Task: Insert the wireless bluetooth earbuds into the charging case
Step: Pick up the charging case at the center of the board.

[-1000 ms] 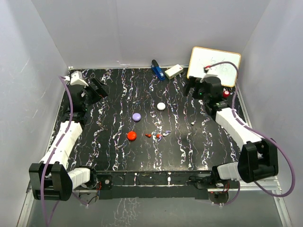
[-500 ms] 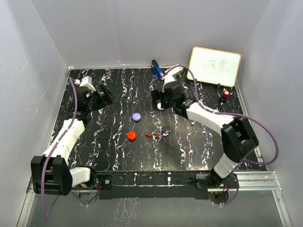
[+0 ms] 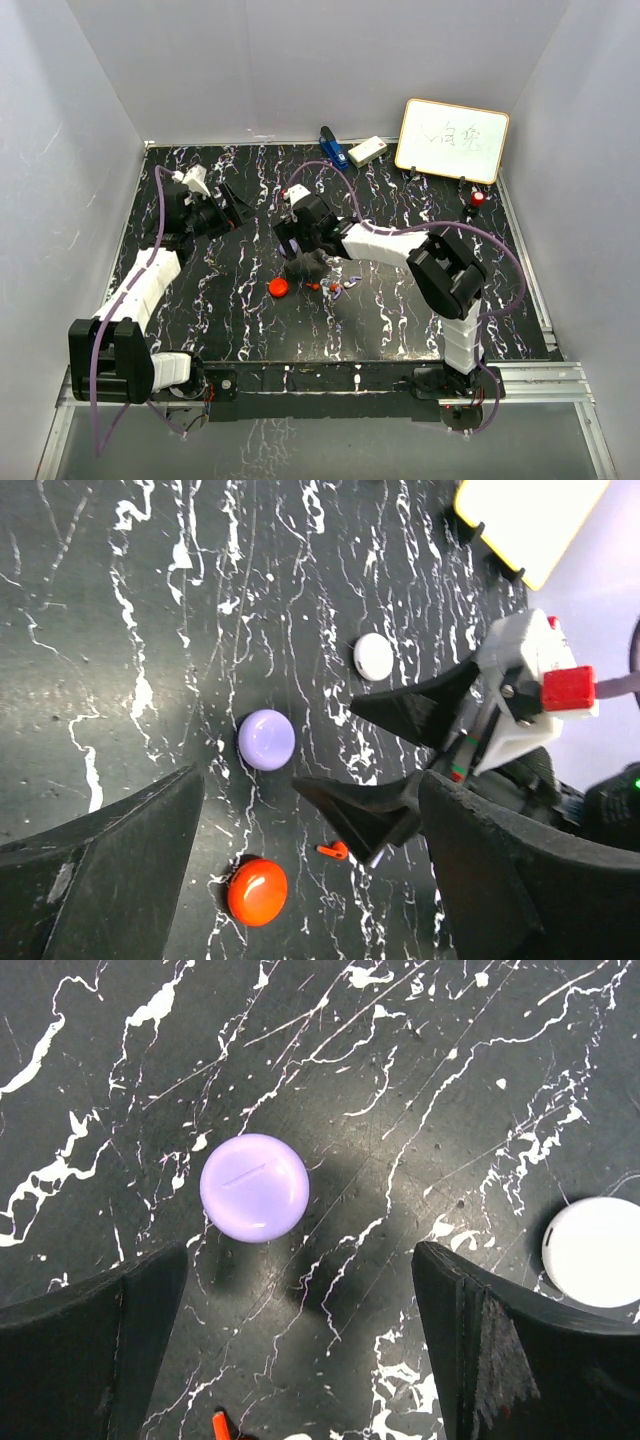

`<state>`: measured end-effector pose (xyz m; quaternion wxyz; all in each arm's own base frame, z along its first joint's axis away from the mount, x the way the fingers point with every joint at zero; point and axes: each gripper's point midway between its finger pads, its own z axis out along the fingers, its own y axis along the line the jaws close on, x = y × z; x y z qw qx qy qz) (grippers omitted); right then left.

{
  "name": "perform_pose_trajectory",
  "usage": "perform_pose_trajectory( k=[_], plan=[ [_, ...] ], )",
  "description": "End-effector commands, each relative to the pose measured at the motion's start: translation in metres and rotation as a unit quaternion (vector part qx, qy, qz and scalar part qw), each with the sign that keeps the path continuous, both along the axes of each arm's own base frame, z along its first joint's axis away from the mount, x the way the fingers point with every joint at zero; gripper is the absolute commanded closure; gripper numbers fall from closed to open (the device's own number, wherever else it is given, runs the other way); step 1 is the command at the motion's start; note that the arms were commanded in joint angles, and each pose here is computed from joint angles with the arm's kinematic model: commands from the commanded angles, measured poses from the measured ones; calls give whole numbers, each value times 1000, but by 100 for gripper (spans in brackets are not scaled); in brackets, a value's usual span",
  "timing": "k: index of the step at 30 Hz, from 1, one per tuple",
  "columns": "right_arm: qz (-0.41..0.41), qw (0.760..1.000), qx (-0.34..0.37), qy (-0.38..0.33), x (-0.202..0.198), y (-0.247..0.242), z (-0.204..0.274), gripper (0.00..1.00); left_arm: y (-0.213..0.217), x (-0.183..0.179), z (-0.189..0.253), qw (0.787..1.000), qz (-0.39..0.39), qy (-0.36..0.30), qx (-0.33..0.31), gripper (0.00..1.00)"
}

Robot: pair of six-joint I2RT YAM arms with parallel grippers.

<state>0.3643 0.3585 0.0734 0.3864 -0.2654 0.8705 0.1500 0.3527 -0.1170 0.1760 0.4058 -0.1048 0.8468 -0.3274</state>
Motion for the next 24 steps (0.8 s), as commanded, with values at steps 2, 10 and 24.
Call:
perform_pose_trajectory(
  k=[2,10,24],
  plan=[
    [23,998,15,-48,20,25,23,6,-8,-11,4,997,-43,16,-60,17],
    [42,998,-2,-48,21,39,5,8,14,-13,4,995,-6,17,-96,1],
    [55,998,-22,-38,15,46,-17,23,20,-15,8,995,-8,22,-102,1]
  ],
)
